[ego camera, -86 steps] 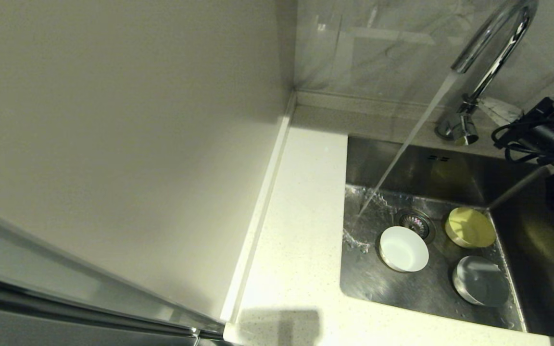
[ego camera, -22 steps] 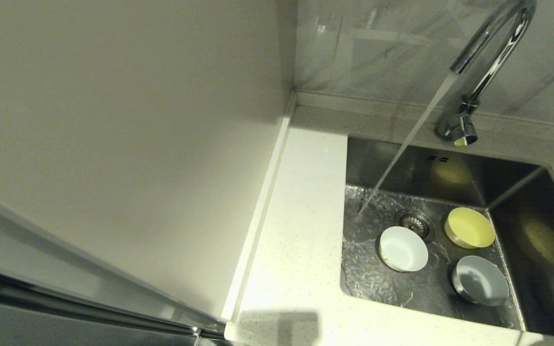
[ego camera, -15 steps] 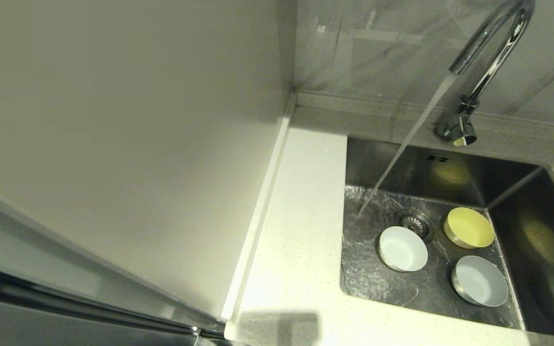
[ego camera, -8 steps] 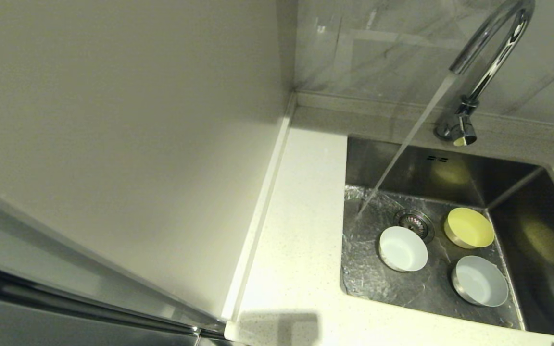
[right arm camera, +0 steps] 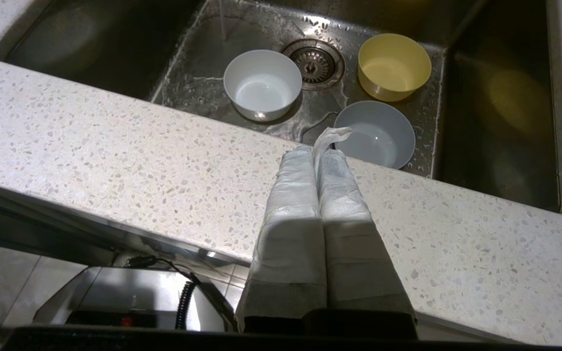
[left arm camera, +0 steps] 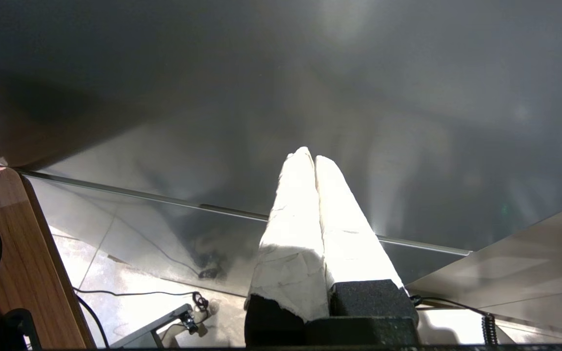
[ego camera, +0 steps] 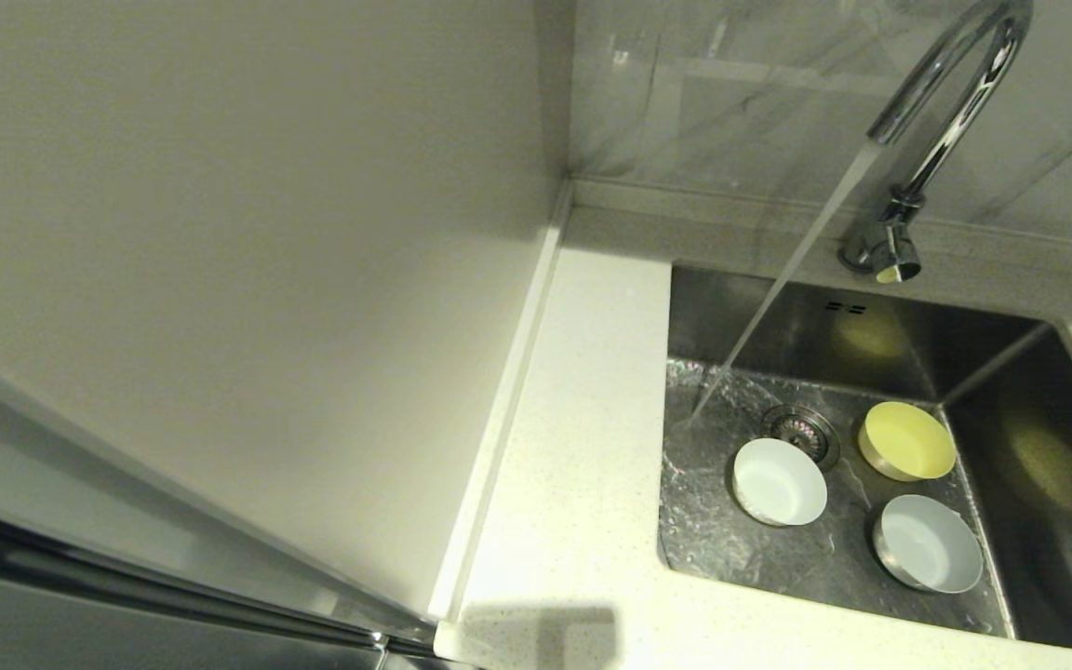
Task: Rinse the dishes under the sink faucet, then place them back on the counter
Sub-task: Wait for the water to rinse the bowl
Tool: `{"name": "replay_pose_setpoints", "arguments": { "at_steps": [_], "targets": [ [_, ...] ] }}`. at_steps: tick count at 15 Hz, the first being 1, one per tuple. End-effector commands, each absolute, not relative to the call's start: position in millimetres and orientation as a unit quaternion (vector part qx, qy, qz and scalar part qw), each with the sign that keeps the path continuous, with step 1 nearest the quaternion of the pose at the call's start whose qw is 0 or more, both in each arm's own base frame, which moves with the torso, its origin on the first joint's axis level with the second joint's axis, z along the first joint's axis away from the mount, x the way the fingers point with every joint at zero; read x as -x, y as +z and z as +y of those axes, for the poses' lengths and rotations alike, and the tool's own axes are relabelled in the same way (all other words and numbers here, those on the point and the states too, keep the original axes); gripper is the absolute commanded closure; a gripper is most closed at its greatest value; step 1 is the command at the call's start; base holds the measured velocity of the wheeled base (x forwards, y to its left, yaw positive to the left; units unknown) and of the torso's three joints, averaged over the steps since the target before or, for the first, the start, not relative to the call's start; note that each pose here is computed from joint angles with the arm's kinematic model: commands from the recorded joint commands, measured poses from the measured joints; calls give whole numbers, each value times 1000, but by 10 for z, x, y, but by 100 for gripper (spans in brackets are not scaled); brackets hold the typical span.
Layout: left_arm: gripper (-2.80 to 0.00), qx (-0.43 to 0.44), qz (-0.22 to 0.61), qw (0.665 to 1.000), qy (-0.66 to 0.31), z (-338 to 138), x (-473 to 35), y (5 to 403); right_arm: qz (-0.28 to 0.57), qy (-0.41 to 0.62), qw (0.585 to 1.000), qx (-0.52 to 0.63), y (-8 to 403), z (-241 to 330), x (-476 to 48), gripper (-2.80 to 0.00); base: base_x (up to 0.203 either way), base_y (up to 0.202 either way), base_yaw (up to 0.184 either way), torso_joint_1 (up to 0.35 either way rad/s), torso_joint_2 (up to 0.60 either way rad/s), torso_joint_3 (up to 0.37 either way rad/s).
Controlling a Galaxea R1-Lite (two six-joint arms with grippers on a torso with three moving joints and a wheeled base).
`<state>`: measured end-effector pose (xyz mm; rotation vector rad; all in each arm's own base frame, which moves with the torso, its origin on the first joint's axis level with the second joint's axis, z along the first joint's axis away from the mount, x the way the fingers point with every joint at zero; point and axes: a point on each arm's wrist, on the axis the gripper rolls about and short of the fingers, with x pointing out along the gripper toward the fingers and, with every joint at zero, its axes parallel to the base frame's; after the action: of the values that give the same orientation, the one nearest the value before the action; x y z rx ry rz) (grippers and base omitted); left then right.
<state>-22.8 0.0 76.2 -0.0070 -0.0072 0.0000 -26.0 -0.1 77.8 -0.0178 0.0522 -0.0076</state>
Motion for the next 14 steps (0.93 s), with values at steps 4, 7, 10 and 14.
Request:
{"name": "replay_pose_setpoints", "arguments": {
  "at_steps": [4,7,10,14],
  "targets": [
    [0,4,-2,1000,0,0,226,754,23,-6,1000,-6,772,-2,261,0,0,0,0,0,0,0],
    [0,4,-2,1000,0,0,226,754,23,-6,1000,-6,772,-2,261,0,0,0,0,0,0,0],
    [0,4,-2,1000,0,0,226,754,21,-5,1000,-6,775,-2,260,0,0,0,0,0,0,0],
    [0,4,-2,1000,0,0,226,754,-7,-5,1000,-8,767,-2,229,0,0,0,0,0,0,0]
  ]
}}
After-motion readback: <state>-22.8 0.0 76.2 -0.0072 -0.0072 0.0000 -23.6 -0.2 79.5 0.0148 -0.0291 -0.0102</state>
